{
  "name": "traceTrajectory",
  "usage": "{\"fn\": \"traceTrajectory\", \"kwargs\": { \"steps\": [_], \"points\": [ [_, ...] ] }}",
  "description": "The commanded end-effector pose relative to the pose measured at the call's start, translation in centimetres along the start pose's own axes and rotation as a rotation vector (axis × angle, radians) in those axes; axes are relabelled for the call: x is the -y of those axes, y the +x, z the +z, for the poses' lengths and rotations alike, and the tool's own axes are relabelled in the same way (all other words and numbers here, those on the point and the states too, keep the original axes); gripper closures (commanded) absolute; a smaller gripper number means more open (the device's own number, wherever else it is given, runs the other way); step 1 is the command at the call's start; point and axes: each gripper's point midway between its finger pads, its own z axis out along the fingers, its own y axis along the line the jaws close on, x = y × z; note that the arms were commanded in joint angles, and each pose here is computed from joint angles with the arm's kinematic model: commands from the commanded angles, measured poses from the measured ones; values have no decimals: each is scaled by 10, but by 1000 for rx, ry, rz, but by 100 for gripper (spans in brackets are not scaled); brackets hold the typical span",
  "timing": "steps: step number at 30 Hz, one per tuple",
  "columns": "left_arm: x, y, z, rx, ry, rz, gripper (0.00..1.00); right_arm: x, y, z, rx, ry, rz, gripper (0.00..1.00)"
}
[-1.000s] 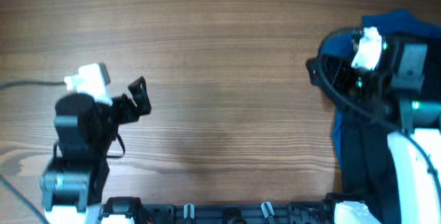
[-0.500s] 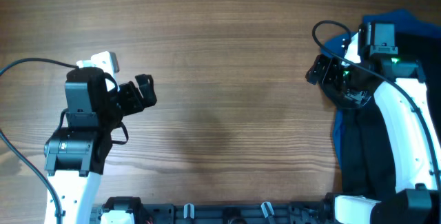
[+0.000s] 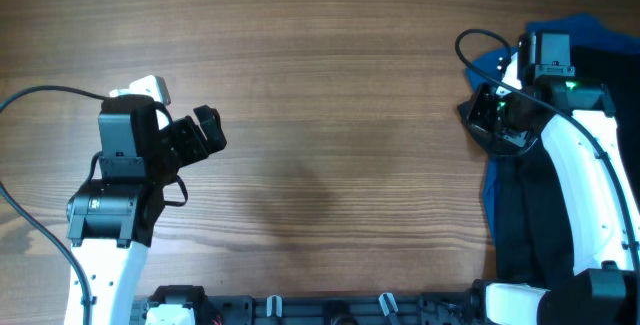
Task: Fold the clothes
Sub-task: 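Reach the right gripper to the clothes pile and grasp the black t-shirt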
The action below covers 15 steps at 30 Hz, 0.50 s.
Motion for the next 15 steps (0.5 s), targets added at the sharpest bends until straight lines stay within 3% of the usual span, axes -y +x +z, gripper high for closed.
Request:
{"fn": "traceTrajectory", "kwargs": {
  "steps": [1, 5, 8, 9, 10, 11, 13, 15],
  "points": [
    [6, -6, -4, 14, 23, -9, 0, 0, -5, -2, 12, 6, 16, 96],
    [7, -8, -4, 21, 25, -4, 1, 1, -11, -3, 38, 18, 6, 96],
    [9, -21, -10, 59, 17, 0, 0, -13, -35, -33, 118, -1, -100, 94],
    [11, -27, -12, 66, 15, 0, 0, -17, -44, -50, 154, 9, -123, 85],
    [15, -37, -15, 73, 18, 0, 0, -17, -58, -71, 210, 43, -123, 67],
    [18, -43, -15, 66, 16, 0, 0, -18, -67, -85, 251, 59, -124, 61],
    [20, -48, -7, 0, -13, -3, 0, -23, -74, -98, 283, 55, -125, 29],
    [17, -43, 8, -68, -42, -6, 0, -20, -72, -91, 257, 67, -120, 12]
  ]
}}
